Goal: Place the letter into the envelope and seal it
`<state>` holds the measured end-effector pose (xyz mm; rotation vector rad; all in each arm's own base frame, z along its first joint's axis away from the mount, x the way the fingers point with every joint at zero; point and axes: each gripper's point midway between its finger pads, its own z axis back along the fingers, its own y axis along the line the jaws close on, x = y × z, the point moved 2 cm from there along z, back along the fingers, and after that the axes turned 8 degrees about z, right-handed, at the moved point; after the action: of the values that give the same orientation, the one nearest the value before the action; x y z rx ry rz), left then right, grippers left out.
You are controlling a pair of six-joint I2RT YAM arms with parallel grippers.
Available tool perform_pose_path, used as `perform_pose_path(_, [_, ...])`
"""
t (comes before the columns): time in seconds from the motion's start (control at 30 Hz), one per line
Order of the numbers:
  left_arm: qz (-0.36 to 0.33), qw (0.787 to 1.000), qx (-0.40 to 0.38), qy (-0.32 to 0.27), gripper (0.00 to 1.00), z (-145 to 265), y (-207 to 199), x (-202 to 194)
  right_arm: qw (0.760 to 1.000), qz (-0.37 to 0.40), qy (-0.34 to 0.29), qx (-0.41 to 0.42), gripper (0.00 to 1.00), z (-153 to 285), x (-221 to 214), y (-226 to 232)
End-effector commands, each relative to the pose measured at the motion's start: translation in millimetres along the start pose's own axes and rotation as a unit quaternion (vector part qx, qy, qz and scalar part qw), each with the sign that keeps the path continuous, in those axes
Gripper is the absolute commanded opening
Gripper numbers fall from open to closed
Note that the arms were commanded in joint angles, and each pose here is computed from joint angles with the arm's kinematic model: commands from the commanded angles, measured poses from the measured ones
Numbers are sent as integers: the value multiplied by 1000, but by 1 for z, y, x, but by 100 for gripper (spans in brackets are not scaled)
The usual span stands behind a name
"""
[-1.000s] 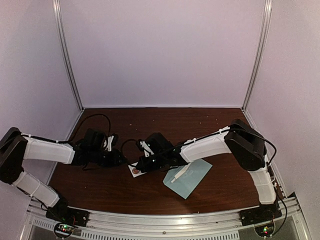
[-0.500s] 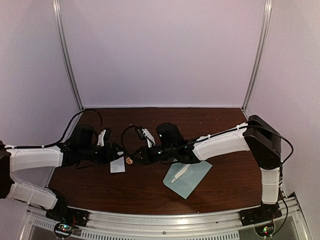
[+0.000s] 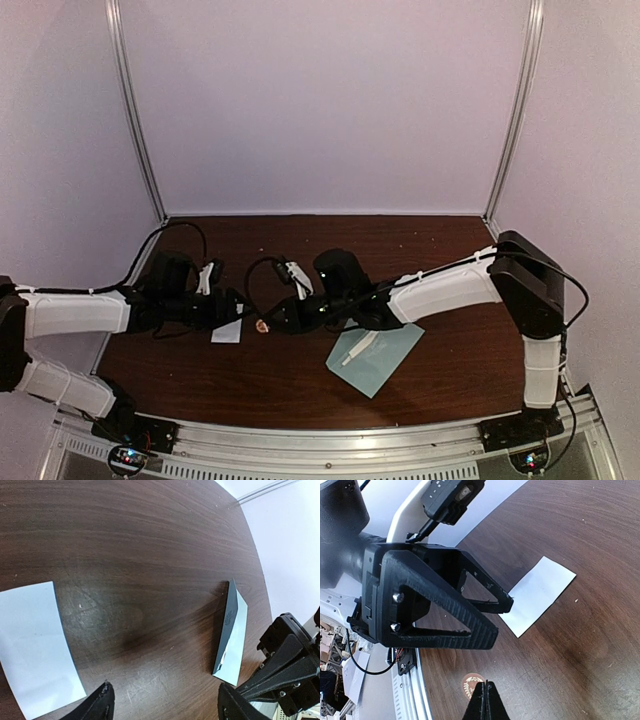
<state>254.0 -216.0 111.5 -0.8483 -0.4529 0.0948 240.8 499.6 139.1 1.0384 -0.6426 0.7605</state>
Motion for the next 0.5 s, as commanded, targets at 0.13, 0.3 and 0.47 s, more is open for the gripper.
perform_pose_path(0.13, [-82, 994, -13, -67, 72, 15, -24, 26, 998, 31, -39, -46, 0, 46, 25, 7])
perform_pose_path(0.3, [-124, 991, -27, -45, 71, -5, -54, 19, 994, 21, -60, -93, 0, 92, 28, -5])
perform_pose_path(0.47, [-156, 987, -32, -4, 55, -45, -84, 2, 985, 5, -79, -151, 0, 142, 24, -29])
